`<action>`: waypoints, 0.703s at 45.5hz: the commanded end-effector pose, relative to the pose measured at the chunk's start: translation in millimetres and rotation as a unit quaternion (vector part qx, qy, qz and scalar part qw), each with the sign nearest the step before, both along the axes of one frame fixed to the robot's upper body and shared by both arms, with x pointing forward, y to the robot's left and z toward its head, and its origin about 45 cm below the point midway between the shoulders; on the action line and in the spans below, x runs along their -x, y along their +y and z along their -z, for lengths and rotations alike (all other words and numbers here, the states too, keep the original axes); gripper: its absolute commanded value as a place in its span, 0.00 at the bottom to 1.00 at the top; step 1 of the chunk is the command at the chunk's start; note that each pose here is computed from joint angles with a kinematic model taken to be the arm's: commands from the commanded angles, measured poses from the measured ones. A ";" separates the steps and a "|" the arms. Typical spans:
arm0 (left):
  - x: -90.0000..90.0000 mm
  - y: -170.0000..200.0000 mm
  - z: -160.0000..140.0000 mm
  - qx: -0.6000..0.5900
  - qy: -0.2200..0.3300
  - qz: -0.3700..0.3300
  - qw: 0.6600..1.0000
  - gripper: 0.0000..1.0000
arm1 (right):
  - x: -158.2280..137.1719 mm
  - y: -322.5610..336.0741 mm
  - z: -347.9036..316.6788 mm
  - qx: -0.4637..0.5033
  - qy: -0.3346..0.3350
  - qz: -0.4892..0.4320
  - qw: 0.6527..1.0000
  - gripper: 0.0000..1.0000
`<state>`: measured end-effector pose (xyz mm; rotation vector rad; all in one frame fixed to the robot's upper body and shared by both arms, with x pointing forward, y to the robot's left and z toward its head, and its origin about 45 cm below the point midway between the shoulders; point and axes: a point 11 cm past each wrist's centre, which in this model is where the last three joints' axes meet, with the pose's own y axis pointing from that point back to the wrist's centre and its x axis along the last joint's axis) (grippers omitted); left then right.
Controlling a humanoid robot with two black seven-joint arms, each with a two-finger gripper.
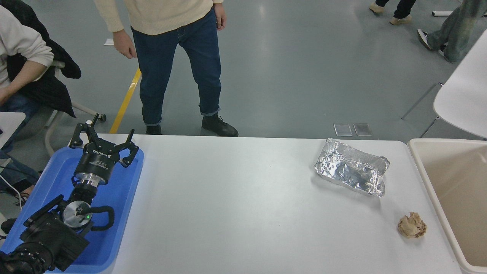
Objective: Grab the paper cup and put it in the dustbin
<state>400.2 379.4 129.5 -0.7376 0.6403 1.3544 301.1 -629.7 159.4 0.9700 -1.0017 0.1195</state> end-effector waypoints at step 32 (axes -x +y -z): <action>-0.5 -0.6 -0.5 0.000 -0.001 0.002 1.000 1.00 | -35.0 21.6 -13.1 -0.103 -0.135 0.056 0.984 1.00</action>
